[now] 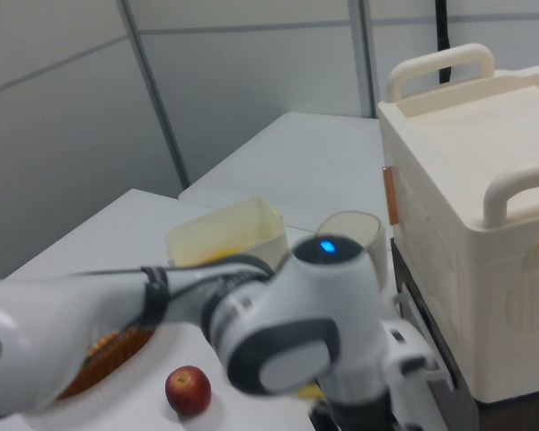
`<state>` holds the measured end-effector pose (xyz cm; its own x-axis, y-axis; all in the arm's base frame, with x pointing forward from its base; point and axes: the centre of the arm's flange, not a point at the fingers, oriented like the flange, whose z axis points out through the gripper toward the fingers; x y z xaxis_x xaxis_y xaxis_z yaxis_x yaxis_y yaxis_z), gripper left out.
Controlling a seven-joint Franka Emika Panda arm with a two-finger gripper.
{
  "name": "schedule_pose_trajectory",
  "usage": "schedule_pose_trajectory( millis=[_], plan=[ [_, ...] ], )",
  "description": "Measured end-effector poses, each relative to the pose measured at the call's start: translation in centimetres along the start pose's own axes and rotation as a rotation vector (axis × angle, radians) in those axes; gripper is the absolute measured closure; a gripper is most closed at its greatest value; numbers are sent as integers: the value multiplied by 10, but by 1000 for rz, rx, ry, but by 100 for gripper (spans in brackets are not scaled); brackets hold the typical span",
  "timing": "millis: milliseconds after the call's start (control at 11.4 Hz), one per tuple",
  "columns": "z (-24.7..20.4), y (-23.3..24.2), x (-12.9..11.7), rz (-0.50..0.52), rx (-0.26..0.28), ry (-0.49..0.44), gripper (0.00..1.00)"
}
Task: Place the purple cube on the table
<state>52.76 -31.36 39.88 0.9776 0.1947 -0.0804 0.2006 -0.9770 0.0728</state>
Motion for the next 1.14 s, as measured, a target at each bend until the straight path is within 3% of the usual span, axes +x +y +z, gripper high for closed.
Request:
schedule_pose_trajectory(
  millis=[351,526,702,877,1140],
  plan=[
    [-20,-112,75,50,-12,15,42],
    [-23,-164,101,63,-14,16,38],
    [-23,-204,111,46,-6,-21,27],
    [-28,-233,121,71,-10,-26,0],
    [-59,-271,136,110,-22,-11,0]
  ],
)
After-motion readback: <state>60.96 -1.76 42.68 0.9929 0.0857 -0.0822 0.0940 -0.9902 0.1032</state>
